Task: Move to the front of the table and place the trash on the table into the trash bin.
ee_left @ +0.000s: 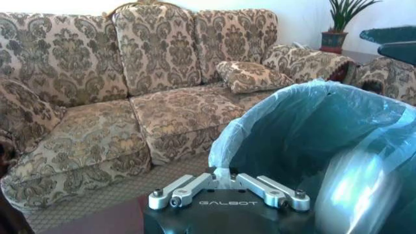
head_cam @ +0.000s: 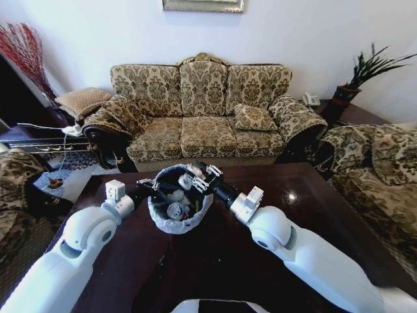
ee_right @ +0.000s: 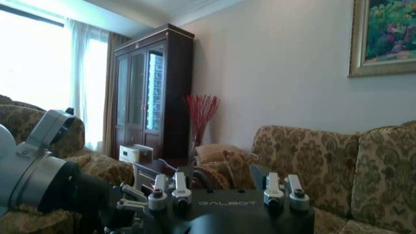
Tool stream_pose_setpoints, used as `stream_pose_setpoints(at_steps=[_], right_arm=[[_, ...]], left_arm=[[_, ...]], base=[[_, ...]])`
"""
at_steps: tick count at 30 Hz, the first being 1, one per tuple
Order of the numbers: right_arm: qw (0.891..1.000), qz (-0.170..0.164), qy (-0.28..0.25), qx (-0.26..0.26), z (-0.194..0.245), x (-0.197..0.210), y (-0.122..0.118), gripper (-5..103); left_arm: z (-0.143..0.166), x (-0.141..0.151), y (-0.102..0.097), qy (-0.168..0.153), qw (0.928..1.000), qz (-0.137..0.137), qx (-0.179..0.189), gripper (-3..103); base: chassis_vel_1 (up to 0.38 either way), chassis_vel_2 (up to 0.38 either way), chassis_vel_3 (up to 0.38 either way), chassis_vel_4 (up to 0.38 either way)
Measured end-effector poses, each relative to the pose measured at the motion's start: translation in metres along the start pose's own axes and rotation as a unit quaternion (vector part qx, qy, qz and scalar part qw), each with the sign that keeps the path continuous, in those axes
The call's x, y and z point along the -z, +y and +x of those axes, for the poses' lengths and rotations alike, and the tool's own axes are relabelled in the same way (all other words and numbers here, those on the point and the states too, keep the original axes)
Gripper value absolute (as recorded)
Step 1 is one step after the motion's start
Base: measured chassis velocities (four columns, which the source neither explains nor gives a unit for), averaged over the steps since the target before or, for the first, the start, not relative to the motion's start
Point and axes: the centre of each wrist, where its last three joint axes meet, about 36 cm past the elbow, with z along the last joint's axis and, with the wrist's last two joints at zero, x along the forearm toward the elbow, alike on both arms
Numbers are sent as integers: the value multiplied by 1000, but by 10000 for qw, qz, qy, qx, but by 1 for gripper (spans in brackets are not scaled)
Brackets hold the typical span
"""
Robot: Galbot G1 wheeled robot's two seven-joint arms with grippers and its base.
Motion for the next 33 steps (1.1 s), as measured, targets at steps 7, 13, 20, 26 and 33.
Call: stream_pose_setpoints(at_steps=[7, 13, 20, 26, 33], right_arm=[[10000, -14, -36, -34, -1, 1, 0, 87], [9985, -100, -142, -528, -3, 4, -7, 100], [9811, -125, 179, -1924, 13, -22, -37, 100], [9627, -92, 439, -2667, 43, -43, -63, 100], [9371, -11, 691, -3421, 114, -74, -88, 100]], left_arm=[[-1, 0, 2, -14, 10000, 24, 46, 2], [0, -2, 3, -66, 9998, 111, 160, 2], [6, -12, 6, -351, 9970, 292, 625, 2], [4, -24, 7, -523, 9937, 523, 840, 2], [3, -40, -1, -656, 9879, 506, 1314, 2]], base=[[0, 0, 0, 0], [0, 0, 0, 0], [0, 0, 0, 0], [0, 0, 0, 0], [12, -54, 0, 71]])
